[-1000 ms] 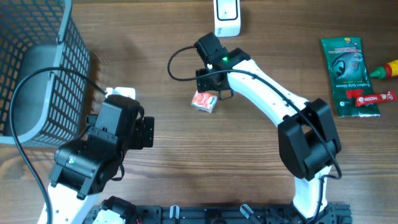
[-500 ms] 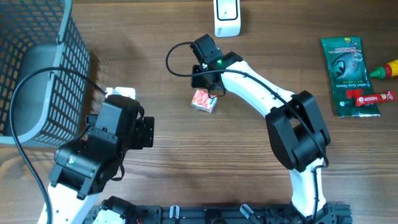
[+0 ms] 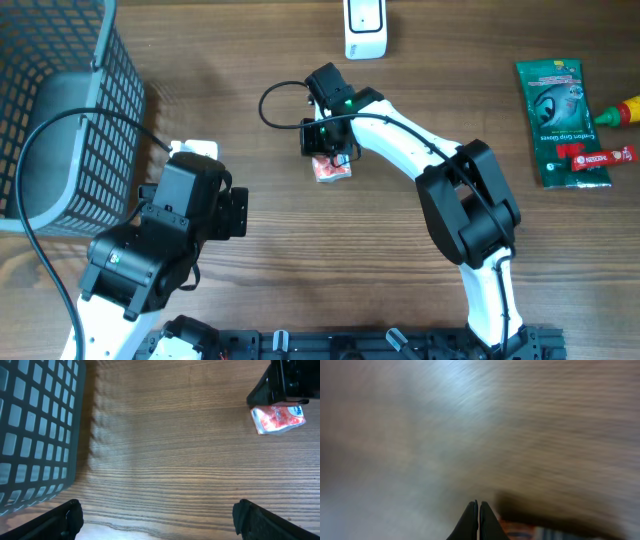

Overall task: Scan the item barcode
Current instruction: 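Lift the tissue box toward the white scanner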

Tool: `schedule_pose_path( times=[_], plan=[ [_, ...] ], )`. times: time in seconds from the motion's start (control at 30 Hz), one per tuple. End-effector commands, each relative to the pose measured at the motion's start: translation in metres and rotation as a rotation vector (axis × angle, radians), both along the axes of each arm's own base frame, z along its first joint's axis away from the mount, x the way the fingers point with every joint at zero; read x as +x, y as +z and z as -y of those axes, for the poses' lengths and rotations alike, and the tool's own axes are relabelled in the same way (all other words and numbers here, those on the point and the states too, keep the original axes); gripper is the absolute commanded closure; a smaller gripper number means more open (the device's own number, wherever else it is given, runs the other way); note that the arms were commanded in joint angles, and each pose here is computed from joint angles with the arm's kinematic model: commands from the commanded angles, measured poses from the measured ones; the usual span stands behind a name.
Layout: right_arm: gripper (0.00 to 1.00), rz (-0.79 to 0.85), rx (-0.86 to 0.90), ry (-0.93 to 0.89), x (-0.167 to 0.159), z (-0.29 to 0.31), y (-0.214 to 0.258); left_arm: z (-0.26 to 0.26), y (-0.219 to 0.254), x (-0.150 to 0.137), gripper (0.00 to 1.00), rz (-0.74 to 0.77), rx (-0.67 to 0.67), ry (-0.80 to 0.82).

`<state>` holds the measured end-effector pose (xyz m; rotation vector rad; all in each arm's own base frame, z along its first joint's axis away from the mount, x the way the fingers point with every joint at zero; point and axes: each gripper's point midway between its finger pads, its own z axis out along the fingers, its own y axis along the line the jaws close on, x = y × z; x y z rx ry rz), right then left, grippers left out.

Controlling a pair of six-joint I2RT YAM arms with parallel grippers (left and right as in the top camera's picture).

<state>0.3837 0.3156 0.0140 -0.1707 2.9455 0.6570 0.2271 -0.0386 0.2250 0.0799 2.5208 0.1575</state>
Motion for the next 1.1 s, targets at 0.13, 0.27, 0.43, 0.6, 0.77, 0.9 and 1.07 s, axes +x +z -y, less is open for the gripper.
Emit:
schedule_pose_path(
  times=[0.13, 0.27, 0.43, 0.6, 0.77, 0.9, 1.07],
  plan=[
    [0.96, -0.176, -0.086, 0.249, -0.060, 0.025, -0.016, -0.001, 0.001, 0.001, 0.00, 0.006, 0.012, -0.006],
    [0.96, -0.189, -0.156, 0.242, -0.065, 0.041, -0.009, -0.001, 0.001, 0.001, 0.00, 0.006, 0.012, -0.006],
    [0.96, 0.017, -0.469, -0.077, -0.032, 0.107, 0.049, -0.001, 0.001, 0.001, 0.00, 0.006, 0.012, -0.006],
    [0.96, 0.173, -0.411, -0.144, 0.001, 0.096, 0.068, -0.001, 0.001, 0.001, 0.00, 0.006, 0.012, -0.006],
    [0.96, 0.139, -0.380, -0.130, 0.004, 0.085, 0.044, -0.001, 0.001, 0.001, 0.00, 0.006, 0.012, -0.006],
    [0.95, 0.080, -0.397, -0.115, 0.002, 0.082, 0.008, -0.001, 0.001, 0.001, 0.00, 0.006, 0.012, -0.006],
    [0.96, 0.007, -0.409, -0.094, -0.006, 0.080, -0.023, -0.001, 0.001, 0.001, 0.00, 0.006, 0.012, -0.006]
  ],
)
